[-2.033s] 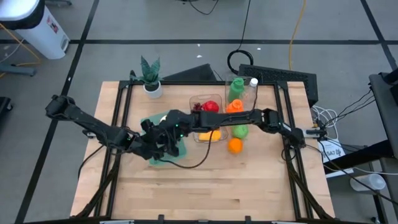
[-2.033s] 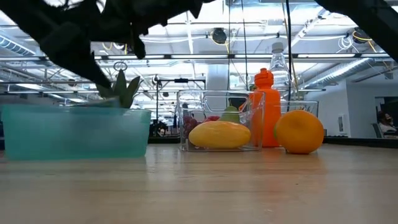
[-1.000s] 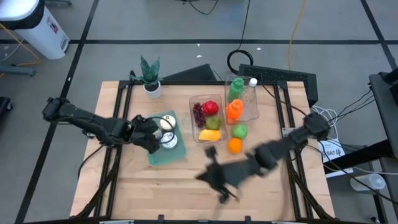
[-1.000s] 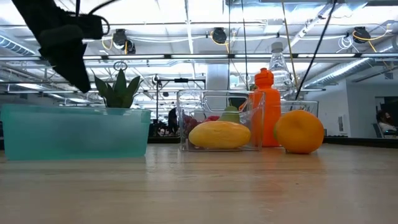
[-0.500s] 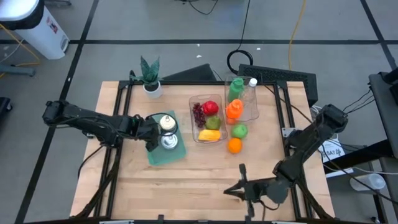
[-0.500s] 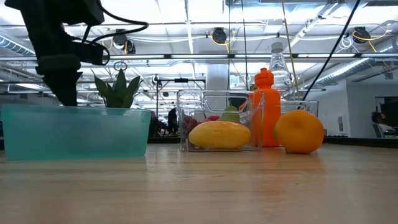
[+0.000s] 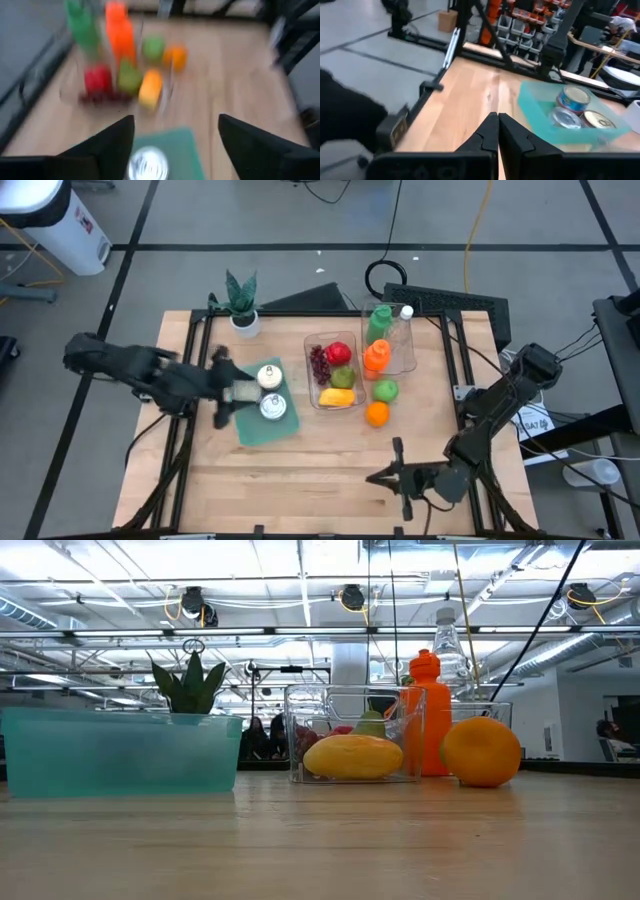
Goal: Pick & Place Food Item
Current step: Put the orange into the bottom transparent bin
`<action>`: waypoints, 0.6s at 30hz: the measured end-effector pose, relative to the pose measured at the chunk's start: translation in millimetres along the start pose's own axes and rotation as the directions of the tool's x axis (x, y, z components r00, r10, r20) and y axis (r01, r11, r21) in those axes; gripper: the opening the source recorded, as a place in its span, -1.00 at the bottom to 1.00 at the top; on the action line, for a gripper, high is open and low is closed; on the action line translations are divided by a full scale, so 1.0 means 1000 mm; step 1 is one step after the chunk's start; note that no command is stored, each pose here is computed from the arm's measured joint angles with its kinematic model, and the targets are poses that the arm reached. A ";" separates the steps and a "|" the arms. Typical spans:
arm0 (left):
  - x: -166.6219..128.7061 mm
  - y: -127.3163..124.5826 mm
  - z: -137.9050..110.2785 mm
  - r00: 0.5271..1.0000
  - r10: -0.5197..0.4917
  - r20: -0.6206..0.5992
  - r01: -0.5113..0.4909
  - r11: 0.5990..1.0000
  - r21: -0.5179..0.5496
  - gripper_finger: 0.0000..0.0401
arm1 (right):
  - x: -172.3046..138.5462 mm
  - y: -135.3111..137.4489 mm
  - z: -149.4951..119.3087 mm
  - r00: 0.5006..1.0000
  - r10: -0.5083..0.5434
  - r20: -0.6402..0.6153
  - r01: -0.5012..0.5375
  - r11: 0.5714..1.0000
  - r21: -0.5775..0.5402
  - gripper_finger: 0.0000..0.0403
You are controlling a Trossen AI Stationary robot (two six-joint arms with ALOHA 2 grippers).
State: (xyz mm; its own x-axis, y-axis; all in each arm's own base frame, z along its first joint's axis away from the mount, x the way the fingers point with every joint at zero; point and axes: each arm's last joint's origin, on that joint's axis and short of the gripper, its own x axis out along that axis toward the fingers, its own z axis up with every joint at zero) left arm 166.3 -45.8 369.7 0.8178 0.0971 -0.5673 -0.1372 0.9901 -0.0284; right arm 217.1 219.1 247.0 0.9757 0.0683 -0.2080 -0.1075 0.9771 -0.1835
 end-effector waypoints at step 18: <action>0.034 0.004 -0.111 0.788 -0.267 0.554 0.228 0.963 0.141 -0.74 | -0.027 -0.048 -0.035 0.998 -0.054 -0.023 0.055 0.997 0.052 -1.00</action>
State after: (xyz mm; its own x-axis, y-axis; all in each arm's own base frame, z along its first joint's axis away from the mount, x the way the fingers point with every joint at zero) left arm 131.4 -49.8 258.4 0.9911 -0.1323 0.0163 0.1329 0.9903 -0.0409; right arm 188.8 162.9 227.9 0.9755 0.0112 -0.2195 -0.0438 0.9886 -0.1442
